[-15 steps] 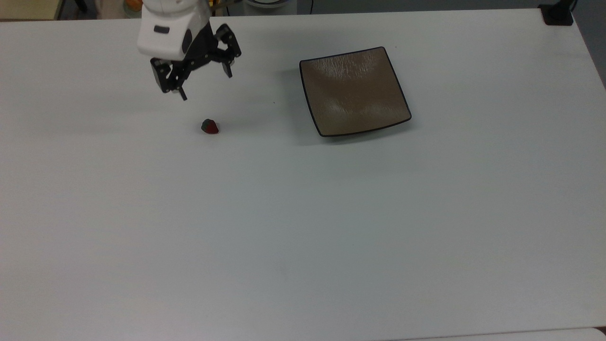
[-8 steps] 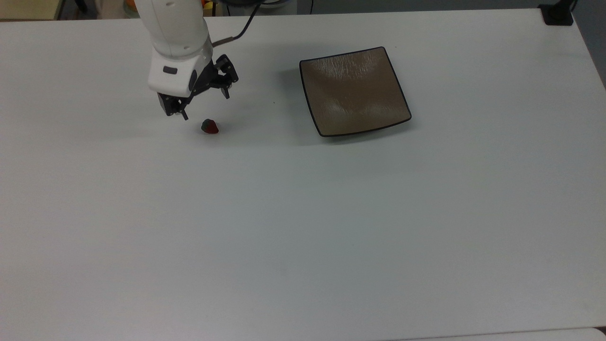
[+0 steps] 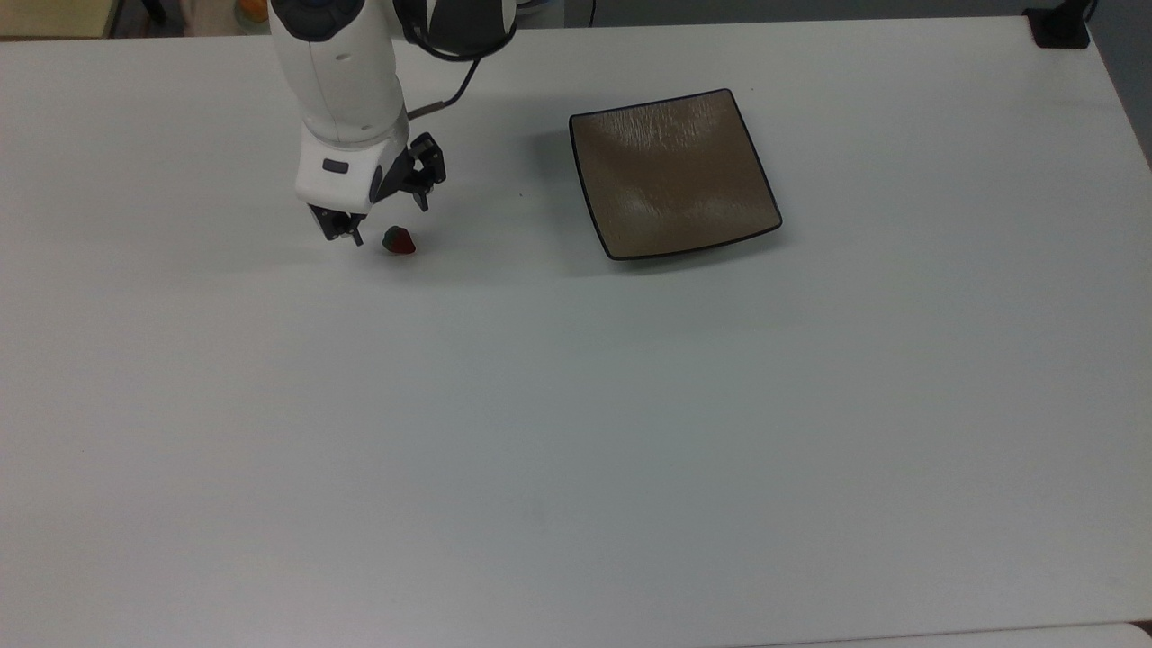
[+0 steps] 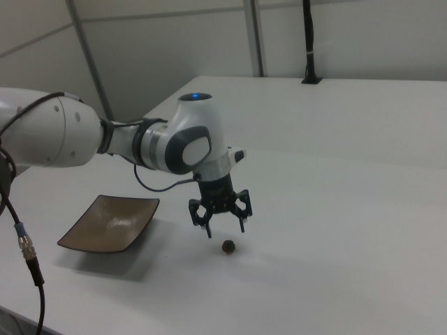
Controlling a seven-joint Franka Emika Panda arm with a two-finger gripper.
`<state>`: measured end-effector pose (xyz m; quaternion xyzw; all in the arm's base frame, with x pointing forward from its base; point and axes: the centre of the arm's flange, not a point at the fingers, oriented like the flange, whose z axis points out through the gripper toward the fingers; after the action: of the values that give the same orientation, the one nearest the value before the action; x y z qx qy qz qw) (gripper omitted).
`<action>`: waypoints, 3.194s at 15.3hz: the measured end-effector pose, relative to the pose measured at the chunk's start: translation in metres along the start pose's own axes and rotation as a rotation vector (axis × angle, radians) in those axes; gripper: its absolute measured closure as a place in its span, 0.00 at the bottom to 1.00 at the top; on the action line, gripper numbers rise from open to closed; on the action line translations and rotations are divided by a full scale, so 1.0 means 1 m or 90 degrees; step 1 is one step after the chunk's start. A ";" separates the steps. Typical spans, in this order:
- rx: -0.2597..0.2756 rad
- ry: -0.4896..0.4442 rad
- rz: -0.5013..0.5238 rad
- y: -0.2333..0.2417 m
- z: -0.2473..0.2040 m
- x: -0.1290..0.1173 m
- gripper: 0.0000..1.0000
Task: Strawberries on a ceramic plate
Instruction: 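Lower the open gripper over the red strawberry, then close the gripper on the strawberry, then lift the strawberry and carry it over the brown ceramic plate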
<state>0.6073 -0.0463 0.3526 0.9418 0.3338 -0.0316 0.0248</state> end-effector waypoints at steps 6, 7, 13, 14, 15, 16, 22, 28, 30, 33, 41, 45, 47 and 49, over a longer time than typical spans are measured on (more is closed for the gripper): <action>-0.015 -0.007 -0.014 -0.003 0.020 -0.003 0.33; -0.015 -0.010 -0.015 -0.004 0.022 -0.004 0.34; -0.010 -0.017 -0.017 -0.007 0.033 -0.006 0.40; -0.010 -0.017 -0.018 -0.007 0.034 -0.006 0.41; -0.010 -0.018 -0.018 -0.007 0.034 -0.006 0.42; -0.010 -0.018 -0.018 -0.007 0.035 -0.005 0.43; -0.020 -0.026 -0.030 -0.007 0.034 -0.005 0.68; -0.024 -0.021 -0.030 -0.006 0.029 -0.005 0.68; -0.030 -0.015 -0.029 -0.005 0.020 -0.005 0.68; -0.030 -0.014 -0.027 -0.005 -0.014 -0.009 0.68; 0.003 -0.031 -0.034 -0.039 -0.186 -0.023 0.68; 0.039 -0.023 -0.044 -0.060 -0.228 -0.023 0.68; 0.048 -0.027 -0.051 -0.071 -0.238 -0.023 0.68; 0.048 -0.032 -0.044 -0.093 -0.244 -0.012 0.68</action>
<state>0.5499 0.0344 0.5940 0.9288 0.3641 -0.0685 -0.0039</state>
